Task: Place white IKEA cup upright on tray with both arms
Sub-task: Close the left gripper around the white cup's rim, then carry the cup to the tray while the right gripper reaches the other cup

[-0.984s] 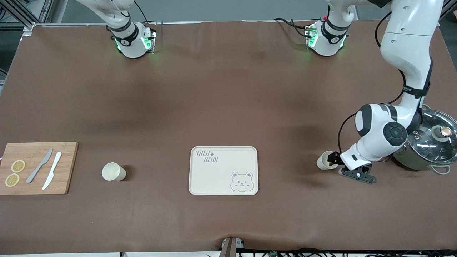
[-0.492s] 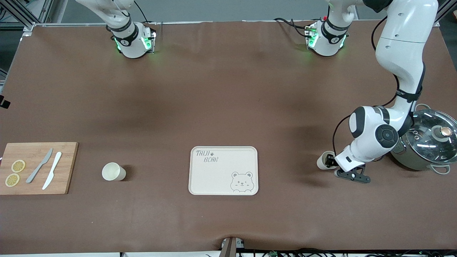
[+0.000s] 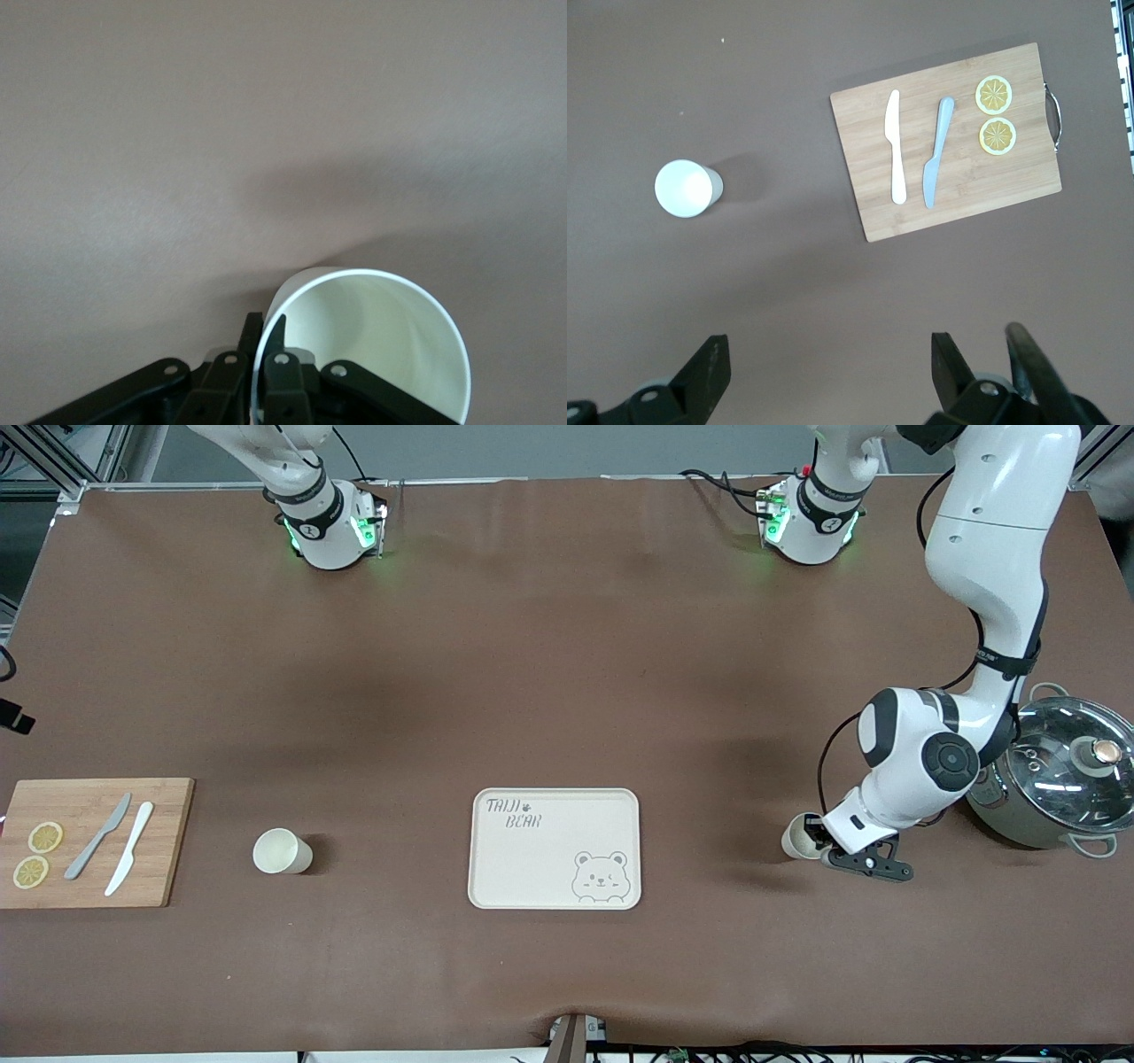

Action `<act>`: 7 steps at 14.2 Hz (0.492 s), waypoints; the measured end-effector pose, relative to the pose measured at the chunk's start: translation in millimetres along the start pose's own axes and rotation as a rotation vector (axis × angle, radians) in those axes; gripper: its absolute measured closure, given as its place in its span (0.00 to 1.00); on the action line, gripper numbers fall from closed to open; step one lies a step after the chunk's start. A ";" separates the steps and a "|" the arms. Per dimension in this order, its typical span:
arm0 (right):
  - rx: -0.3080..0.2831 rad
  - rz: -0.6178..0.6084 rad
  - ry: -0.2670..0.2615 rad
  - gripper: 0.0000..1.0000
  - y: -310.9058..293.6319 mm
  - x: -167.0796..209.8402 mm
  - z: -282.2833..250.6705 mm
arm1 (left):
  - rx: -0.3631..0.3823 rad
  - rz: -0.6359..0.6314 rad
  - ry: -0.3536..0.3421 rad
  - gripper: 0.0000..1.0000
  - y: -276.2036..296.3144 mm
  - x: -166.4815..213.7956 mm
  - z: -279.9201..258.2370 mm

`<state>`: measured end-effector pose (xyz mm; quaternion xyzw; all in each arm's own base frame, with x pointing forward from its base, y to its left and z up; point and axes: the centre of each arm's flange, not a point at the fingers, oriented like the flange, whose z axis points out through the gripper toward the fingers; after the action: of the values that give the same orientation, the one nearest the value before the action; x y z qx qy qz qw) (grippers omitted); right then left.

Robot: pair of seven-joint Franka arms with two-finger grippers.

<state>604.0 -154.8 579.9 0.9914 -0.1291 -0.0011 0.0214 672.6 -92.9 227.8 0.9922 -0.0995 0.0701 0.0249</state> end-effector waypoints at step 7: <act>0.050 0.068 0.064 0.00 -132.1 25.9 55.6 | -0.015 -0.190 -0.051 0.96 146.1 38.2 -65.6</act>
<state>662.4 -36.3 518.8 0.9862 -0.1619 0.0348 0.0008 671.5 -239.1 303.4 0.9985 -0.0063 0.0413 0.0366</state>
